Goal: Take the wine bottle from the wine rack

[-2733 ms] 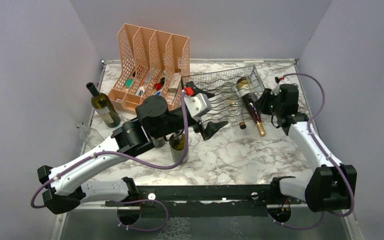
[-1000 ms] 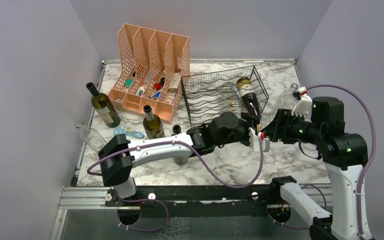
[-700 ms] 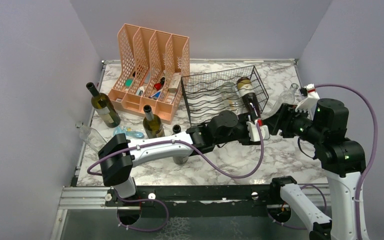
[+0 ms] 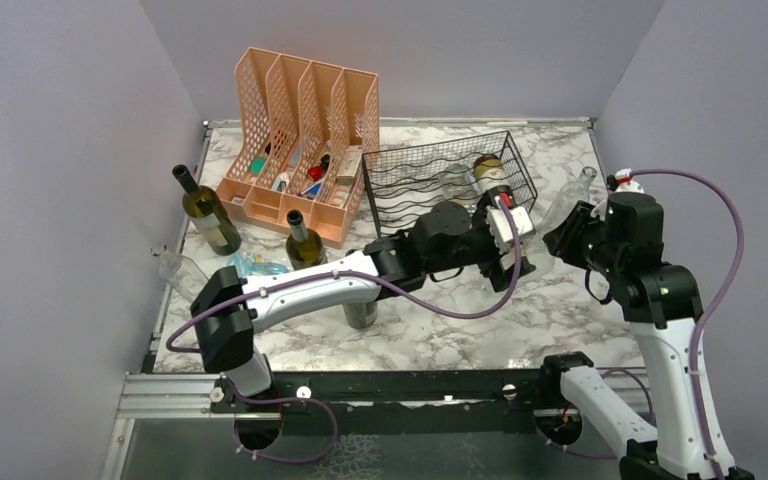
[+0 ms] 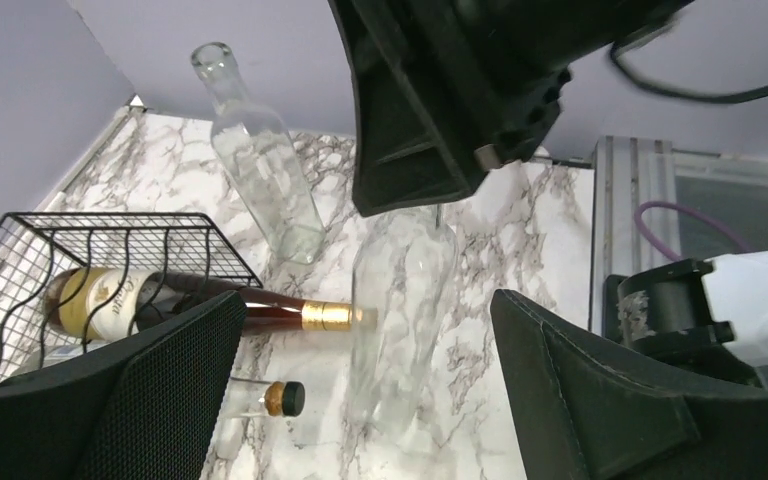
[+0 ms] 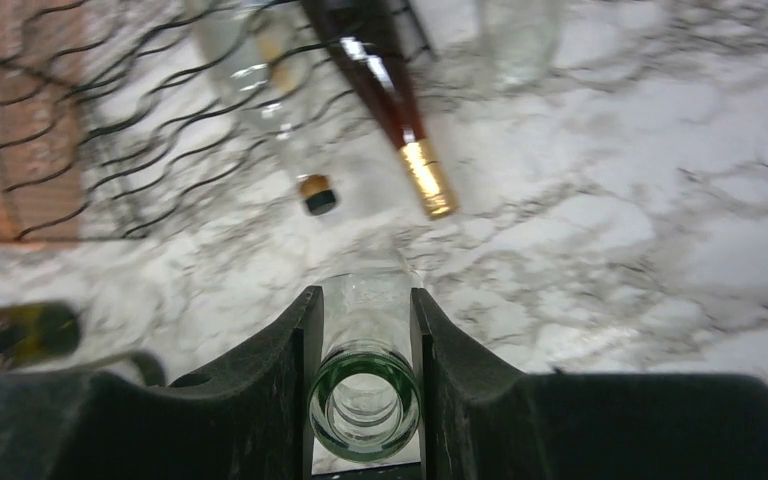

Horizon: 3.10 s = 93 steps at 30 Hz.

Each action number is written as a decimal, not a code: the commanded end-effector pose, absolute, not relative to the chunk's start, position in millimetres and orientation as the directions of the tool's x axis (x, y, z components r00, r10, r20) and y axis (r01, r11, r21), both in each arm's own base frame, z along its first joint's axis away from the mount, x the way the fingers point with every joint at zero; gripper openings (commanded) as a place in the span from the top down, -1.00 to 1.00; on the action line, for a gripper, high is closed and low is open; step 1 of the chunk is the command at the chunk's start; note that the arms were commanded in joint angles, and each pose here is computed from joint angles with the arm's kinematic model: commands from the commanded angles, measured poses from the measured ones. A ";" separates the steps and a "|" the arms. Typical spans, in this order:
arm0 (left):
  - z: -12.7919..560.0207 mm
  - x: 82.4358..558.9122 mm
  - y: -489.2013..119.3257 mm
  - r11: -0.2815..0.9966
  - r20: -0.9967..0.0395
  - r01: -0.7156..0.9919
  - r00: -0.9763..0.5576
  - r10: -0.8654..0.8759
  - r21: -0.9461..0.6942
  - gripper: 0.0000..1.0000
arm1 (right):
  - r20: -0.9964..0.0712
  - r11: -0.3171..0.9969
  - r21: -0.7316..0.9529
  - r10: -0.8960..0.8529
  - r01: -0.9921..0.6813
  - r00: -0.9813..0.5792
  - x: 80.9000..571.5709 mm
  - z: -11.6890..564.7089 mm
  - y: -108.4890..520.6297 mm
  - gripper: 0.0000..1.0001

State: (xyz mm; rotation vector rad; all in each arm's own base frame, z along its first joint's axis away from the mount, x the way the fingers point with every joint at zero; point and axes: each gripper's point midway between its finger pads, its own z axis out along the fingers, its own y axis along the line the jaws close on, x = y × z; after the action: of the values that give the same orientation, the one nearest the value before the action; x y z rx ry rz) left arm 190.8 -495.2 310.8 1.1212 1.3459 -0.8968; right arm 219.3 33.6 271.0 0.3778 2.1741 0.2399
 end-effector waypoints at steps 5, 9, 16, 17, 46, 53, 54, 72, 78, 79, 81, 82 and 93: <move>395.5 164.7 -444.4 0.239 -0.999 0.970 0.046 0.016 0.048 -0.99 | -0.823 0.840 0.070 0.354 0.538 -0.445 229.3 261.1 -42.2 0.98; 416.8 161.9 -417.8 0.284 -0.998 0.957 0.058 0.003 0.056 -0.99 | -0.845 0.813 0.025 0.328 0.582 -0.422 234.9 259.0 -54.6 0.98; 457.4 170.4 -363.5 0.431 -0.995 0.898 0.103 -0.012 0.088 -0.99 | -0.895 0.772 -0.033 0.260 0.635 -0.362 241.0 270.9 -74.2 0.98; 463.9 171.7 -355.3 0.453 -0.994 0.887 0.111 -0.018 0.091 -0.99 | -0.903 0.777 -0.028 0.249 0.628 -0.349 243.4 270.7 -74.1 0.98; 510.2 173.7 -315.6 0.550 -0.991 0.834 0.106 -0.082 0.044 -0.99 | -0.905 0.780 -0.047 0.231 0.624 -0.357 247.1 259.4 -75.1 -0.35; 514.2 193.5 -304.5 0.635 -0.990 0.765 0.141 -0.003 0.107 -0.99 | -0.934 0.892 0.048 0.199 0.450 -0.296 249.9 330.3 -48.9 -0.86; 519.7 198.6 -298.0 0.661 -0.988 0.741 0.155 0.003 0.118 -0.99 | -0.943 0.926 0.064 0.179 0.373 -0.282 251.0 345.8 -37.9 -0.90; 543.4 238.4 -238.8 0.797 -0.979 0.598 0.199 -0.045 0.085 -0.99 | -0.937 0.803 0.030 0.229 0.595 -0.262 255.4 329.4 -69.0 -1.00; 538.7 228.8 -243.3 0.757 -0.978 0.645 0.204 -0.038 0.106 -0.99 | -0.953 0.712 0.094 0.266 0.696 -0.144 243.7 318.3 -86.8 -0.97; 538.5 226.9 -244.5 0.748 -0.978 0.655 0.206 -0.038 0.109 -0.99 | -0.950 0.697 0.105 0.281 0.709 -0.137 243.6 323.0 -87.9 -0.97; 537.1 222.1 -248.1 0.724 -0.978 0.680 0.208 -0.036 0.118 -0.99 | -0.955 0.682 0.111 0.274 0.723 -0.112 245.0 340.6 -91.5 -0.97; 536.9 219.4 -249.2 0.712 -0.976 0.691 0.214 -0.032 0.128 -0.99 | -0.961 0.685 0.116 0.259 0.719 -0.092 245.2 353.4 -92.8 -0.97; 523.3 214.3 -259.1 0.660 -0.971 0.727 0.239 0.012 0.188 -0.99 | -0.922 0.672 0.118 0.348 0.731 -0.171 355.2 390.5 -167.2 -0.96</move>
State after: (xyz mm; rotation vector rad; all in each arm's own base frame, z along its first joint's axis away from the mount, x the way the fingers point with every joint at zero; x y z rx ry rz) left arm 218.0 -247.5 532.3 0.6543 1.2685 -0.5342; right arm 302.0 -129.3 426.9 0.8231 1.6071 -0.5066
